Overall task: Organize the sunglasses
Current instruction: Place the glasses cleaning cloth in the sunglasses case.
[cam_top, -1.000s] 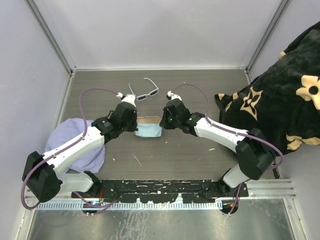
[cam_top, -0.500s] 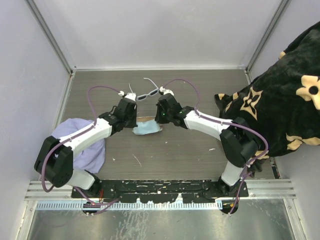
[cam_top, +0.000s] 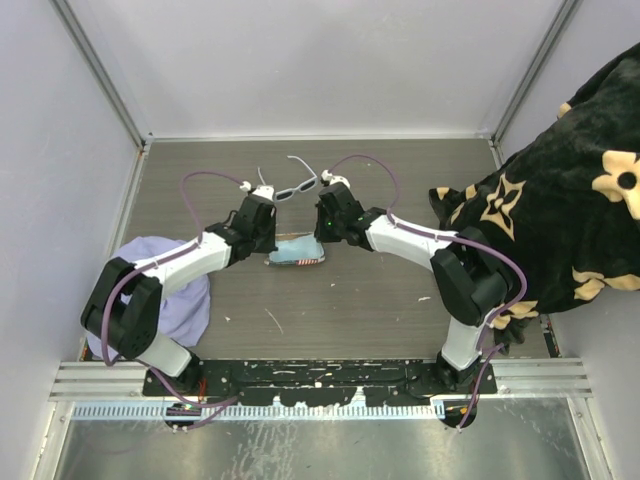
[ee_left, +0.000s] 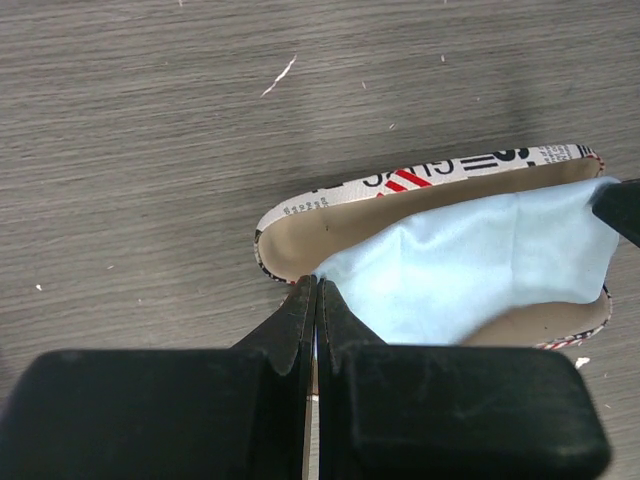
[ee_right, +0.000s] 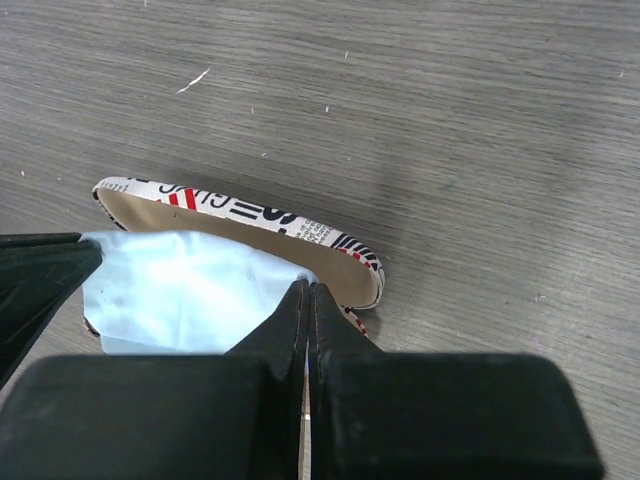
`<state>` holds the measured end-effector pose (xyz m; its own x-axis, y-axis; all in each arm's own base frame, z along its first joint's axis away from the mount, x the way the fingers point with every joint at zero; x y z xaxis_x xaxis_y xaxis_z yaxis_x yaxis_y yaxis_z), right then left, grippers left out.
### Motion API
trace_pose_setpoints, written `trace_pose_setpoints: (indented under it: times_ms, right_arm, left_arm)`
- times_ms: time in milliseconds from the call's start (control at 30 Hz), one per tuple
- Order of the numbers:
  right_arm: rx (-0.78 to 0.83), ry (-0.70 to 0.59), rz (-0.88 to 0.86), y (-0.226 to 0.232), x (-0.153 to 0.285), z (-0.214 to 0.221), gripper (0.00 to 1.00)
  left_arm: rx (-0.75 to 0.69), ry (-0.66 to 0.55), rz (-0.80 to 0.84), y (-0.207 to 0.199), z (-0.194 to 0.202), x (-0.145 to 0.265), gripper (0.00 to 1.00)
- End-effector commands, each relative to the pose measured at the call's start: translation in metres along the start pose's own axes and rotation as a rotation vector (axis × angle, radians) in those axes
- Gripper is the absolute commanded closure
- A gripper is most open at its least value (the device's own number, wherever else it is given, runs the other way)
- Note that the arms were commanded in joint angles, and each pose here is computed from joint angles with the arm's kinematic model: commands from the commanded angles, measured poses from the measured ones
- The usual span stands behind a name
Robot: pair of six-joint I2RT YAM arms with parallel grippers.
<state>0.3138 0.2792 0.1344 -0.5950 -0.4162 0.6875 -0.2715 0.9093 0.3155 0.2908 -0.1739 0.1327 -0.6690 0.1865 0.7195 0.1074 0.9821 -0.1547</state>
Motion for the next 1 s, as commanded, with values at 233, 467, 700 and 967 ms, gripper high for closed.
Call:
trace_pose_setpoints:
  times_ms: [233,467,700,967]
  right_arm:
    - [0.010,-0.081,-0.022,0.007,-0.002,-0.025,1.00]
    - [0.008,-0.071,-0.019,0.004,-0.005,-0.023,1.00]
    - [0.007,-0.067,-0.012,0.002,-0.007,-0.022,1.00]
    - [0.007,-0.062,-0.007,0.001,-0.008,-0.021,1.00]
  left_arm:
    - [0.014,-0.096,0.012,-0.001,-0.026,-0.010,1.00]
    - [0.010,-0.094,0.003,0.001,-0.027,-0.017,1.00]
    - [0.013,-0.104,-0.006,0.003,-0.030,-0.019,1.00]
    - [0.014,-0.108,-0.009,0.003,-0.034,-0.022,1.00]
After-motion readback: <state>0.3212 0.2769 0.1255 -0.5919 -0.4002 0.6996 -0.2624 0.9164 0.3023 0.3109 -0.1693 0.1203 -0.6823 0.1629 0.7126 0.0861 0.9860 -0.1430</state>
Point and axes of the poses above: each gripper's point midway between its finger pads, its own x axis back along the fingers, its own y axis along the line the jaws close on, z = x × y, the point moved 7 cm from there along x, back along the fingers, and after that the axes turned 2 degrees about x, right-handed, at the moved point
